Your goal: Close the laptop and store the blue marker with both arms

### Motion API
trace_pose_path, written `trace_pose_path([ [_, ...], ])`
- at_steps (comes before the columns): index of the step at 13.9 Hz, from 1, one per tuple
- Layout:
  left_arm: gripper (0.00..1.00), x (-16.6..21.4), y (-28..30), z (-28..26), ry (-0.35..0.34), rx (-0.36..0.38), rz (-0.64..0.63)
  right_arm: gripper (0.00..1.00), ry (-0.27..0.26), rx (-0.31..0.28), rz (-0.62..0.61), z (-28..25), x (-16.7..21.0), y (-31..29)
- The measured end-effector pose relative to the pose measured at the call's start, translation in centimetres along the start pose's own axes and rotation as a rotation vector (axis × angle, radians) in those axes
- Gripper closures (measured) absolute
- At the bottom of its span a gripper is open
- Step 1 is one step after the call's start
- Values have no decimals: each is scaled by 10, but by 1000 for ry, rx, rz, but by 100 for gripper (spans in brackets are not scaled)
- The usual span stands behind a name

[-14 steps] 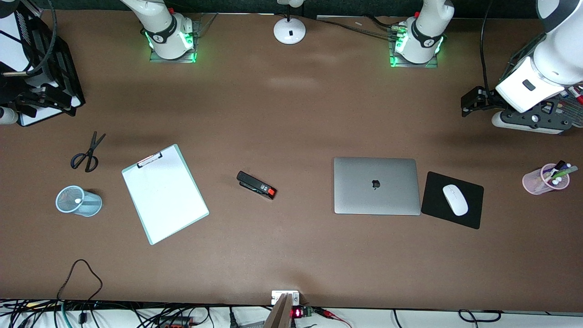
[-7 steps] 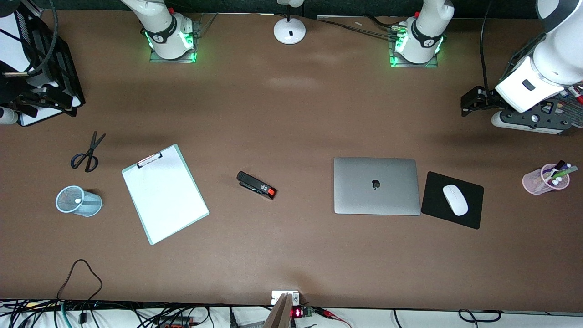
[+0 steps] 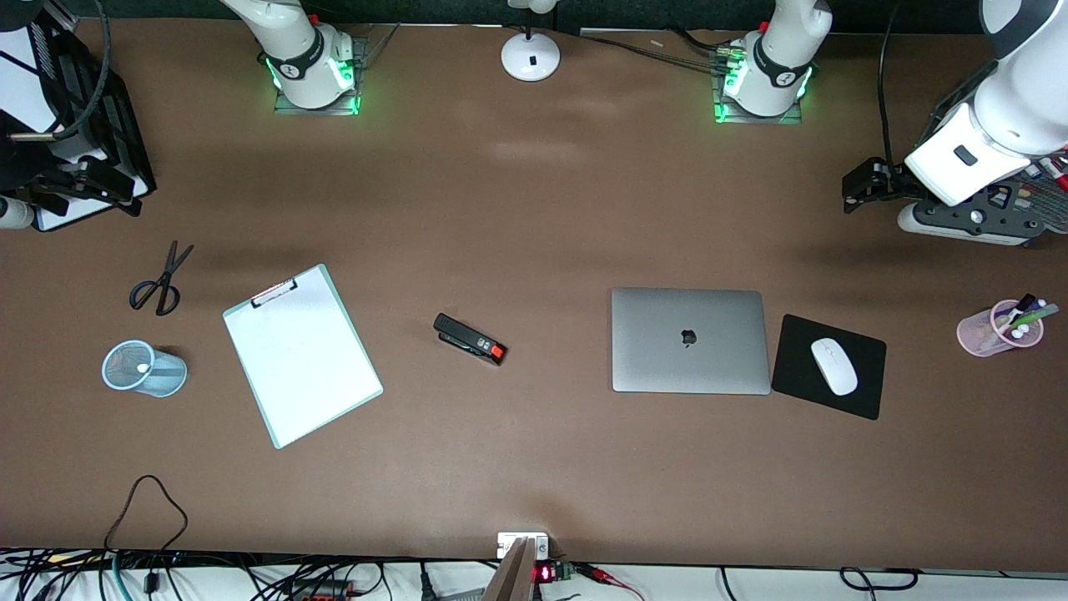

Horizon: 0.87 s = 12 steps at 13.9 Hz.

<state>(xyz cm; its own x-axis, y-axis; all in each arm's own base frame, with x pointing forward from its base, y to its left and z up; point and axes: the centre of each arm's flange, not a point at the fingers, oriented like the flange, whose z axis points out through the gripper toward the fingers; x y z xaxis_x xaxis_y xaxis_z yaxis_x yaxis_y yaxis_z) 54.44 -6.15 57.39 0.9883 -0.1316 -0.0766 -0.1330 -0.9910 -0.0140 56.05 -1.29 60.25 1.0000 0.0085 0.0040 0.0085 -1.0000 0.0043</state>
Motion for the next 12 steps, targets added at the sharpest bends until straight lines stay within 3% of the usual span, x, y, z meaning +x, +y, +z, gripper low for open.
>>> trace_pose_path([
  [12,0,0,1,0,1,0,2,0,7,0,-3,0,1,-2],
])
